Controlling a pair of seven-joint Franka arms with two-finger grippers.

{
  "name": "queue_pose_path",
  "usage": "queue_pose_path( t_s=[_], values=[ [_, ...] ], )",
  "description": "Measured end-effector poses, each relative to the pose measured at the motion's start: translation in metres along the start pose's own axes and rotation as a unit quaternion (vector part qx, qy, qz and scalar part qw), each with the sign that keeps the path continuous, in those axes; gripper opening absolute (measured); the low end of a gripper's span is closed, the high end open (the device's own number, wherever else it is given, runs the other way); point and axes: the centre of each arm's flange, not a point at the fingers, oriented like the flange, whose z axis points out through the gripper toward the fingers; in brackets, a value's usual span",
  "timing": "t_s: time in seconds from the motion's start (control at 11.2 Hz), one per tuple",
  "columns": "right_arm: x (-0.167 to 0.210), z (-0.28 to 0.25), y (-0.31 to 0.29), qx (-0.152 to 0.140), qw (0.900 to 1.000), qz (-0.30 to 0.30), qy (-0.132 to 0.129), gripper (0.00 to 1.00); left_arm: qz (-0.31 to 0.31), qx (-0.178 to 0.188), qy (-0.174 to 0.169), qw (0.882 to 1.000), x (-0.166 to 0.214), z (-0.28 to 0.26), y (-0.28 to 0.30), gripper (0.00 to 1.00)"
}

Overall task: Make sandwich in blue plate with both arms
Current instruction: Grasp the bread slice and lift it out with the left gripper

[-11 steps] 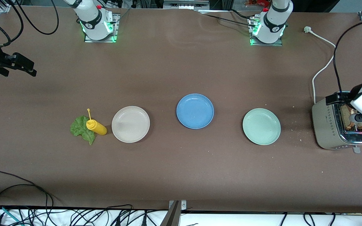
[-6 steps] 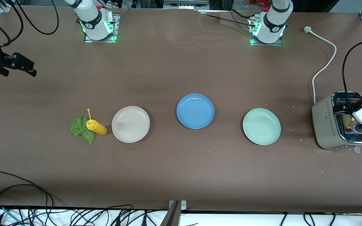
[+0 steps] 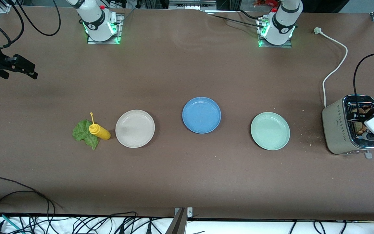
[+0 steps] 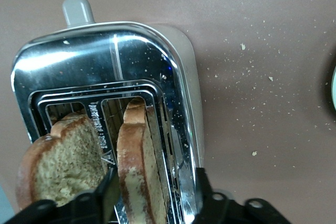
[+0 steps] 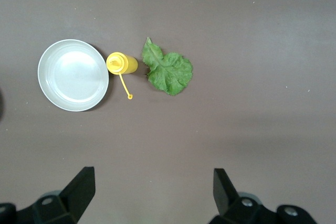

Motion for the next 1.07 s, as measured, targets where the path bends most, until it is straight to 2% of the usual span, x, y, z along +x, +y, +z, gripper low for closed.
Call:
queue_pose_path(
  t_s=[0.18, 0.36, 0.54, 0.71, 0.8, 1.07],
  values=[
    [0.0, 0.0, 0.0, 0.0, 1.0, 0.0, 0.0, 1.0, 0.0, 0.0, -0.002, 1.0, 0.0, 0.001, 0.0, 0.41],
    [0.0, 0.0, 0.0, 0.0, 1.0, 0.0, 0.001, 1.0, -0.001, 0.005, -0.003, 1.0, -0.001, -0.002, -0.004, 0.17],
    [0.0, 0.0, 0.002, 0.0, 1.0, 0.002, 0.0, 1.0, -0.003, 0.002, -0.017, 1.0, -0.005, -0.01, -0.004, 0.15],
    [0.0, 0.001, 0.012, 0.0, 1.0, 0.012, 0.0, 1.0, 0.001, 0.008, -0.029, 1.0, -0.013, -0.041, 0.002, 0.14],
    [0.001, 0.004, 0.015, 0.0, 1.0, 0.015, -0.003, 1.0, 0.008, 0.01, -0.035, 0.999, -0.017, -0.066, 0.013, 0.09],
    [0.02, 0.045, 0.016, -0.002, 0.999, 0.016, -0.041, 1.0, 0.07, 0.007, -0.042, 0.997, -0.019, -0.139, 0.096, 0.09]
  ],
)
